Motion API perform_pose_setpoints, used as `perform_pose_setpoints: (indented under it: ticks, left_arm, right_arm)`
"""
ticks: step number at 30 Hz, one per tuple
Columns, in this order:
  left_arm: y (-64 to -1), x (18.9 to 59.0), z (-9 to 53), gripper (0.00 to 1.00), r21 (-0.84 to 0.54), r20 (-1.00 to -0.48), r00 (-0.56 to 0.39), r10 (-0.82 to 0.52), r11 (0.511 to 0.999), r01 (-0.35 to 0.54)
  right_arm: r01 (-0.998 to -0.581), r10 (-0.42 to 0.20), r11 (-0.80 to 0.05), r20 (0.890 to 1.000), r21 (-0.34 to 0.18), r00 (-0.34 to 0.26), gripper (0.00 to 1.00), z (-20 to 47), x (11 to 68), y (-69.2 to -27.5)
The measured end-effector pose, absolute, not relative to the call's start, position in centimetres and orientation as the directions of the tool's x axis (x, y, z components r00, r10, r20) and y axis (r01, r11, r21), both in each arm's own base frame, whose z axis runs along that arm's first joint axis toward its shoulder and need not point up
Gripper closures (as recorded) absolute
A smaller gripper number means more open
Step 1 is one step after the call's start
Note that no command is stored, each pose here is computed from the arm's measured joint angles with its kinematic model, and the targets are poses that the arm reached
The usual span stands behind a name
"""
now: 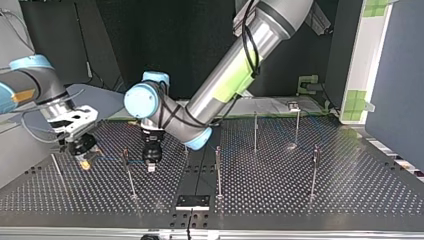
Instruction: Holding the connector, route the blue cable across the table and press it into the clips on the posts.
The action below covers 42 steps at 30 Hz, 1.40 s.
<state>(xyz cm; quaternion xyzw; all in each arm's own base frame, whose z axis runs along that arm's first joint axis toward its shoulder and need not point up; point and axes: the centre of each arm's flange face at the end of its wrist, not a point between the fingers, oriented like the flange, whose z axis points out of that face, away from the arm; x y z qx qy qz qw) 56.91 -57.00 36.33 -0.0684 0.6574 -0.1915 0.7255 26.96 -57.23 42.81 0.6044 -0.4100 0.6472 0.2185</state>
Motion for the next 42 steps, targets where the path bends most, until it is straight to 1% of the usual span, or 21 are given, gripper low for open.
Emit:
perform_pose_setpoints:
  ticks: [8,9,10,11,12,13,15,22,32,38,42]
  left_arm:
    - [-57.0,56.7,36.3,1.0,-0.346,-0.932,0.048,-0.36,0.92,0.184]
    - [-57.0,56.6,36.3,0.78,-0.346,-0.932,0.045,-0.359,0.92,0.185]
    - [-57.1,56.5,36.3,0.78,-0.346,-0.932,0.043,-0.359,0.92,0.186]
    - [-57.2,56.4,36.3,0.6,-0.346,-0.933,0.04,-0.359,0.92,0.186]
    - [-57.3,56.3,36.3,0.35,-0.346,-0.933,0.036,-0.358,0.92,0.186]
    - [-57.3,56.2,36.2,0.35,-0.346,-0.933,0.033,-0.358,0.919,0.186]
    - [-57.4,55.9,36.1,0.0,-0.346,-0.934,0.025,-0.357,0.919,0.188]
    - [-57.5,55.4,35.9,0.0,-0.332,-0.942,-0.01,-0.336,0.923,0.192]
    - [-56.8,54.5,35.7,0.0,-0.314,-0.949,-0.062,-0.308,0.937,0.154]
    - [-57.4,51.8,36.4,0.0,-0.305,-0.951,-0.108,-0.289,0.935,0.181]
    - [-57.3,50.6,37.6,0.0,-0.311,-0.949,-0.107,-0.295,0.928,0.205]
  right_arm:
    - [-0.787,-0.209,-0.557,0.962,-0.264,-0.175,1.0,42.6,25.9,-58.1]
    - [-0.787,-0.209,-0.557,0.962,-0.263,-0.174,1.0,42.6,25.8,-58.1]
    - [-0.787,-0.208,-0.558,0.962,-0.263,-0.174,1.0,42.6,25.7,-58.2]
    - [-0.787,-0.208,-0.557,0.962,-0.263,-0.174,1.0,42.6,25.7,-58.2]
    - [-0.788,-0.208,-0.557,0.963,-0.263,-0.174,1.0,42.6,25.6,-58.3]
    - [-0.788,-0.207,-0.557,0.963,-0.262,-0.174,1.0,42.6,25.5,-58.3]
    - [-0.789,-0.207,-0.556,0.963,-0.262,-0.174,1.0,42.6,25.4,-58.4]
    - [-0.79,-0.208,-0.555,0.963,-0.262,-0.173,1.0,42.5,25.2,-58.4]
    - [-0.791,-0.207,-0.553,0.963,-0.262,-0.174,1.0,42.3,24.8,-58.7]
    - [-0.79,-0.208,-0.555,0.962,-0.263,-0.174,1.0,42.3,24.8,-58.7]
    - [-0.789,-0.209,-0.555,0.962,-0.263,-0.174,1.0,42.3,24.8,-58.7]
